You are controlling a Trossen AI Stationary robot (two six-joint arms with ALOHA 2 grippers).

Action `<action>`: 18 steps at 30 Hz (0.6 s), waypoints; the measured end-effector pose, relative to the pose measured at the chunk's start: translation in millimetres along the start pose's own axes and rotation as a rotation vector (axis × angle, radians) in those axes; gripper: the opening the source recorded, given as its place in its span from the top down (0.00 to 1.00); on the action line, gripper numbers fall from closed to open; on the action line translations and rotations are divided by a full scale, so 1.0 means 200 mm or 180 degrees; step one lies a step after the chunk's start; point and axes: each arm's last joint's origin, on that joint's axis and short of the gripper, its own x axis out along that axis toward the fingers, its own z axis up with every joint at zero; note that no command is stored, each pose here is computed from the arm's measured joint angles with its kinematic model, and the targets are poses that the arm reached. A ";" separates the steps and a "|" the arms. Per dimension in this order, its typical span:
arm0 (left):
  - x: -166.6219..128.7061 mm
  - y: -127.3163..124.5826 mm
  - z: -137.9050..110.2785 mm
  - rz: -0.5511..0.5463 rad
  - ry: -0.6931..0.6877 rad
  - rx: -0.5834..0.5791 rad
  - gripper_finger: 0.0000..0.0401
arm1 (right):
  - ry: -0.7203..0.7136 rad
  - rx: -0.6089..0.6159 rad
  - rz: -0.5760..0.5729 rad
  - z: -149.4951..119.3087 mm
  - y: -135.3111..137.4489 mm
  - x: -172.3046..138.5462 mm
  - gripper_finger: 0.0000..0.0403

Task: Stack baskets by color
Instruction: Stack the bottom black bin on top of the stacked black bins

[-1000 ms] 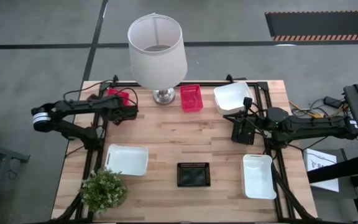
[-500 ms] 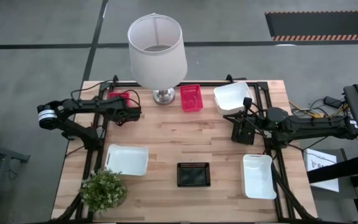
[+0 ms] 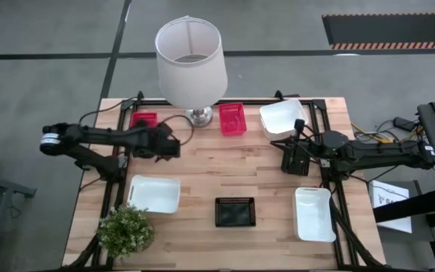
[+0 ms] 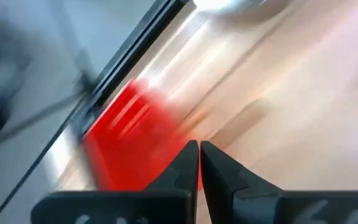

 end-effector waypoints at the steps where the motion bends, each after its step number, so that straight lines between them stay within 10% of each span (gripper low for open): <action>1: -0.02 -0.03 0.01 -0.0139 -0.0163 0.0055 1.00 | 0.0017 0.0060 0.0012 0.00 0.00 0.00 0.98; 18: -0.31 -0.37 0.04 -0.1672 -0.2095 0.1269 1.00 | 0.0446 0.0416 0.0336 -0.09 0.07 0.11 0.98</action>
